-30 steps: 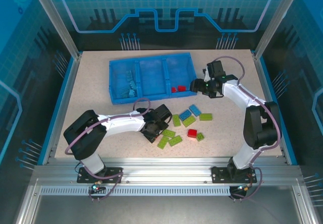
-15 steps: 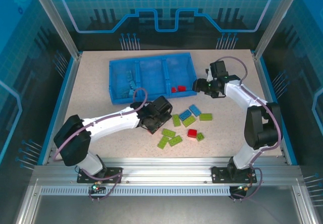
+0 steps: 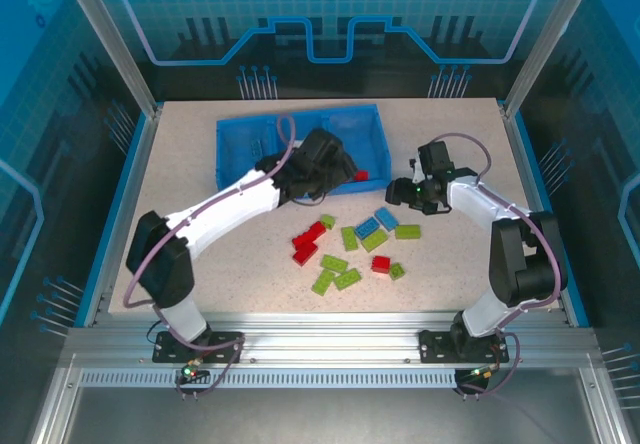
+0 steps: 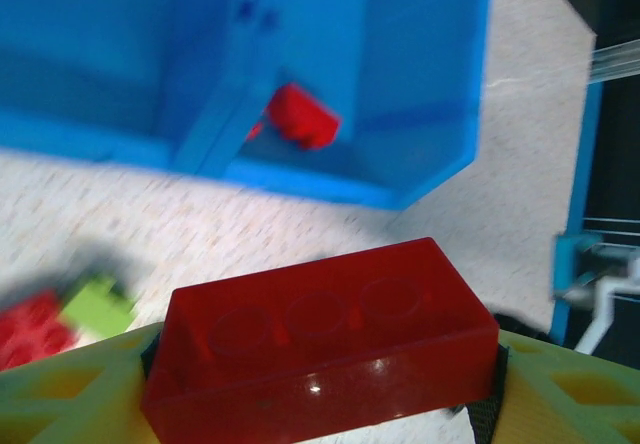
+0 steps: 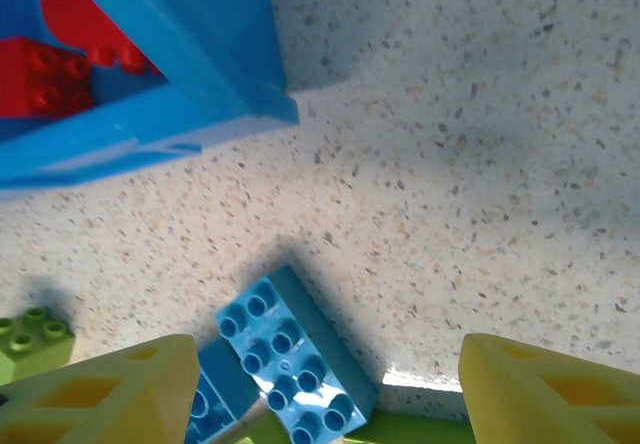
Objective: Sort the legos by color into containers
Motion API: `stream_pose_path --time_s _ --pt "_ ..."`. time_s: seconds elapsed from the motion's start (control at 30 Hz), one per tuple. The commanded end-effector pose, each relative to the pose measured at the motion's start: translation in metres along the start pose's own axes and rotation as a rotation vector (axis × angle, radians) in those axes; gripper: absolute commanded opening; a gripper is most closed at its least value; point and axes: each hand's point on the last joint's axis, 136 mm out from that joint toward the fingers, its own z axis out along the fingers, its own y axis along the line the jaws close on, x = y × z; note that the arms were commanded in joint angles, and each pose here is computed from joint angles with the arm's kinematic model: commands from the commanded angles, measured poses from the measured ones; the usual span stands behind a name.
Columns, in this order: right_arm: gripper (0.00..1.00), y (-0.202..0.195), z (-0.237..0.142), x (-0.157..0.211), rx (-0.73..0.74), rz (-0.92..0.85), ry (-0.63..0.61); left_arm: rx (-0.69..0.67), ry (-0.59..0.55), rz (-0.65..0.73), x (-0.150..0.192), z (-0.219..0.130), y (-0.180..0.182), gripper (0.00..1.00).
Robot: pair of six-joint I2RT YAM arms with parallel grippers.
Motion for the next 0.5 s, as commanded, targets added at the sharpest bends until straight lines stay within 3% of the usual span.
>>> stream_pose_path --time_s 0.0,0.3,0.47 --pt "0.70 0.008 -0.005 -0.001 -0.005 -0.104 -0.030 0.063 0.053 0.123 -0.009 0.023 -0.021 0.72" --pt "0.65 0.015 0.010 0.023 0.022 -0.197 0.078 0.078 0.129 0.143 -0.043 0.102 -0.034 0.72" --pt "0.62 0.015 0.018 0.035 0.068 -0.253 0.136 0.093 0.119 0.130 -0.052 0.117 -0.037 0.72"
